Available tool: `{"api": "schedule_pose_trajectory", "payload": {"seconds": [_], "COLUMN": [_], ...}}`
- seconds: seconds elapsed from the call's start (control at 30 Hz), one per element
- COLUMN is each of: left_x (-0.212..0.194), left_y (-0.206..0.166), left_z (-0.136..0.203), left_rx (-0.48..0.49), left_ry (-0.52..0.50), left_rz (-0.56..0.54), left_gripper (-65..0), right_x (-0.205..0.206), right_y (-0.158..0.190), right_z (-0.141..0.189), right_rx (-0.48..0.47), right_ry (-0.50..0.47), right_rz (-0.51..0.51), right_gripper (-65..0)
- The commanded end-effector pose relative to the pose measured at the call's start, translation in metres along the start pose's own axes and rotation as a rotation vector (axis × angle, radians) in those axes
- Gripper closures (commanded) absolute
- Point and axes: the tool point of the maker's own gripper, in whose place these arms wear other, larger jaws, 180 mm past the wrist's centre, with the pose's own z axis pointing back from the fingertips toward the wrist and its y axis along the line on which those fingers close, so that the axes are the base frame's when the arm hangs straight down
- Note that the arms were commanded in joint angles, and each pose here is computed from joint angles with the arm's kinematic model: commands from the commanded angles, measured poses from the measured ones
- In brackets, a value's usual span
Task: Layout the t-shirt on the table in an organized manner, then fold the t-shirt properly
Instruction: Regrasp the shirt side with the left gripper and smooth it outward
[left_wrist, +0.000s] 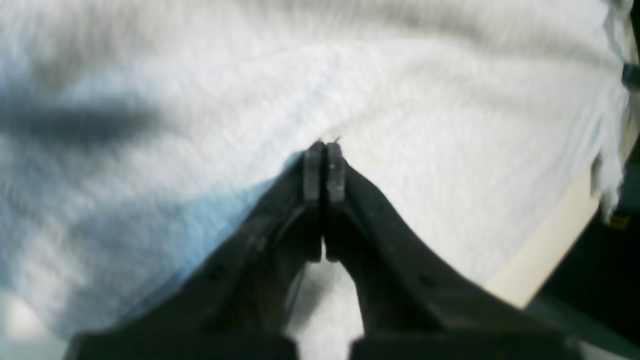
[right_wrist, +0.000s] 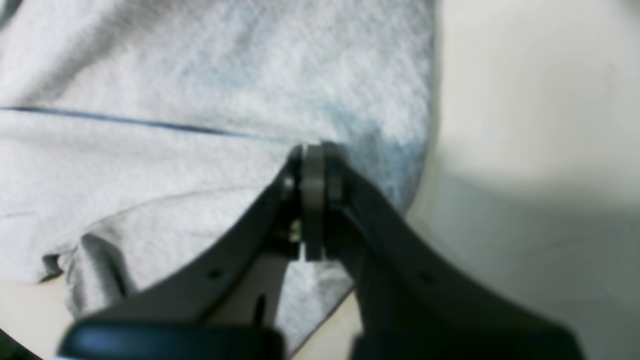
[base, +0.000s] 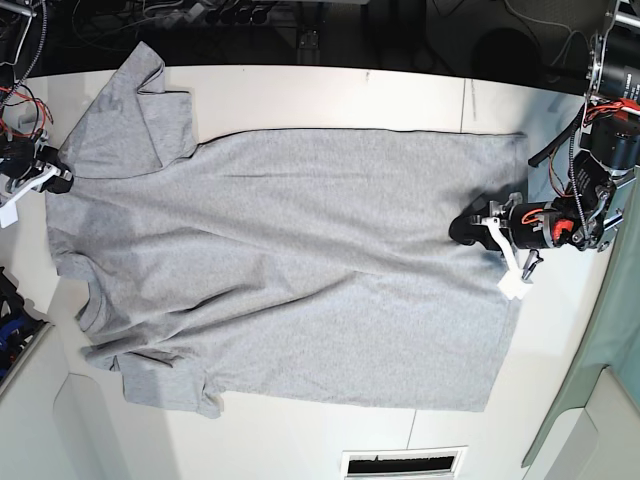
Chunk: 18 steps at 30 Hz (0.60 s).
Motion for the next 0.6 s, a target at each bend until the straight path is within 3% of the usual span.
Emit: {"api": "schedule_pose_trajectory", "payload": {"seconds": [0.0, 0.1, 0.33, 0.57], "left_x": [-0.013, -0.007, -0.010, 0.019], "left_y": [0.014, 0.007, 0.009, 0.012], "left_z": [0.011, 0.024, 0.041, 0.067], "left_rx": [0.049, 0.012, 0.031, 0.053], "left_ry": [0.080, 0.061, 0.060, -0.023], "left_rz": [-0.004, -0.002, -0.063, -0.123], "left_gripper": [0.0, 0.0, 0.0, 0.0], "right_x": [-0.008, 0.000, 0.002, 0.023], "right_y": [-0.017, -0.017, -0.013, -0.014], "right_z": [0.008, 0.012, 0.016, 0.035], "right_rx": [-0.061, -0.053, -0.047, 0.004], "right_ry": [0.062, 0.042, 0.052, -0.030], "right_rz": [0.014, 0.014, 0.028, -0.073], "right_gripper": [0.0, 0.0, 0.0, 0.0]}}
